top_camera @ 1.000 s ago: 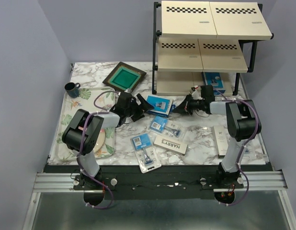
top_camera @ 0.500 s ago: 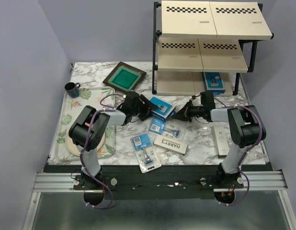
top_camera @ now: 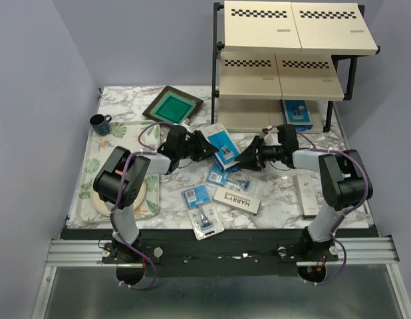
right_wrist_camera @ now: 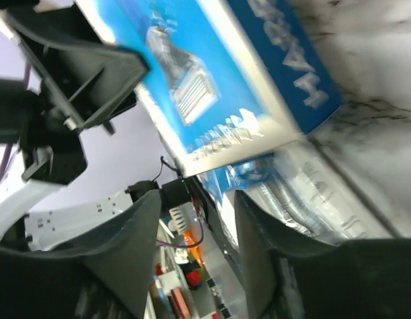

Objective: Place and organize the shaving razors onto the shelf

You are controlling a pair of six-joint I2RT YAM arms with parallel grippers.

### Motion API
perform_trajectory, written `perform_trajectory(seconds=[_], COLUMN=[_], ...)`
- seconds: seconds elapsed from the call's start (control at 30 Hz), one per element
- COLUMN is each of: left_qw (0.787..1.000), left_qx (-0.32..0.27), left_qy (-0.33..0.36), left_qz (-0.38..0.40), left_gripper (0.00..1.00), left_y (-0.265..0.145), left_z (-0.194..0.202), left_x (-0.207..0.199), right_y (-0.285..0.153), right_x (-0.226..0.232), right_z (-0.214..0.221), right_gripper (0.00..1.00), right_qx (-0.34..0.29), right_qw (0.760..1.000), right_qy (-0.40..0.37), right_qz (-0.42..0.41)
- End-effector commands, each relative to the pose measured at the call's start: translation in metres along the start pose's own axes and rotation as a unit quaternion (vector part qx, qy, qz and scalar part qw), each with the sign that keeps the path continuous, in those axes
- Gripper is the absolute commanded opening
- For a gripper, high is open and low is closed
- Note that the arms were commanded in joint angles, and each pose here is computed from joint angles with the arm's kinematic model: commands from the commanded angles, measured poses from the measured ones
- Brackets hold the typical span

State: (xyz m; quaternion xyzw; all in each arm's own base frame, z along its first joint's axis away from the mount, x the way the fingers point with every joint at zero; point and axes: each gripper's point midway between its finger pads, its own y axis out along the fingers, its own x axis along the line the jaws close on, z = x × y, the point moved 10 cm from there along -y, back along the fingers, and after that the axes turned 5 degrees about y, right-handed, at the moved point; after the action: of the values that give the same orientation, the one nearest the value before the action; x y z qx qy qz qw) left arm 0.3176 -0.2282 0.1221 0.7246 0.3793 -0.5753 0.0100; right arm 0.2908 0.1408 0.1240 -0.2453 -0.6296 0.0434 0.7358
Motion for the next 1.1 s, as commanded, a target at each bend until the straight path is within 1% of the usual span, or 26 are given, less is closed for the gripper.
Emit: perform_trajectory(seconds=[0.0, 0.2, 0.33, 0.37, 0.6, 0.7, 0.73, 0.83, 0.87, 0.93, 0.97, 1.0, 1.03, 1.07], left_qw=[0.991, 0.982, 0.980, 0.980, 0.975, 0.975, 0.976, 0.977, 0.978, 0.978, 0.979, 0.980, 0.981, 0.982], left_qx=[0.030, 0.059, 0.068, 0.070, 0.090, 0.095, 0.094, 0.096, 0.098, 0.101, 0.105, 0.101, 0.100, 0.106], left_qy=[0.079, 0.096, 0.085, 0.079, 0.072, 0.067, 0.067, 0.062, 0.062, 0.062, 0.063, 0.066, 0.072, 0.081], left_qz=[0.102, 0.154, 0.168, 0.171, 0.187, 0.187, 0.186, 0.178, 0.176, 0.171, 0.165, 0.159, 0.151, 0.134], left_gripper=[0.42, 0.42, 0.42, 0.42, 0.42, 0.43, 0.43, 0.44, 0.46, 0.48, 0.53, 0.57, 0.65, 0.78], left_y=[-0.013, -0.010, -0.006, -0.006, -0.008, -0.007, -0.006, -0.003, -0.002, 0.002, 0.004, 0.006, 0.009, 0.010], left_z=[-0.006, -0.017, -0.021, -0.021, -0.018, -0.017, -0.018, -0.017, -0.017, -0.017, -0.017, -0.019, -0.020, -0.019], left_x=[-0.011, -0.019, -0.022, -0.024, -0.023, -0.021, -0.021, -0.017, -0.015, -0.012, -0.010, -0.009, -0.008, -0.004], right_y=[-0.014, -0.017, -0.012, -0.013, -0.015, -0.013, -0.014, -0.012, -0.012, -0.012, -0.012, -0.012, -0.012, -0.014], right_x=[0.012, -0.002, -0.010, -0.014, -0.020, -0.021, -0.018, -0.015, -0.015, -0.015, -0.015, -0.017, -0.018, -0.018], right_z=[0.009, 0.006, 0.002, 0.003, 0.000, -0.001, -0.001, -0.002, -0.003, -0.002, -0.001, 0.000, 0.001, 0.000], right_gripper=[0.63, 0.66, 0.66, 0.66, 0.66, 0.65, 0.64, 0.56, 0.49, 0.43, 0.38, 0.35, 0.33, 0.30], right_qx=[0.020, 0.015, 0.030, 0.036, 0.038, 0.033, 0.042, 0.052, 0.056, 0.067, 0.068, 0.070, 0.070, 0.065], right_qw=[0.998, 0.997, 0.997, 0.998, 0.997, 0.998, 0.997, 0.995, 0.994, 0.993, 0.993, 0.993, 0.993, 0.994], right_qy=[-0.057, -0.071, -0.069, -0.059, -0.062, -0.054, -0.053, -0.047, -0.047, -0.044, -0.046, -0.043, -0.042, -0.041], right_qz=[-0.024, 0.003, 0.008, 0.014, 0.011, -0.019, -0.037, -0.069, -0.076, -0.083, -0.086, -0.085, -0.084, -0.083])
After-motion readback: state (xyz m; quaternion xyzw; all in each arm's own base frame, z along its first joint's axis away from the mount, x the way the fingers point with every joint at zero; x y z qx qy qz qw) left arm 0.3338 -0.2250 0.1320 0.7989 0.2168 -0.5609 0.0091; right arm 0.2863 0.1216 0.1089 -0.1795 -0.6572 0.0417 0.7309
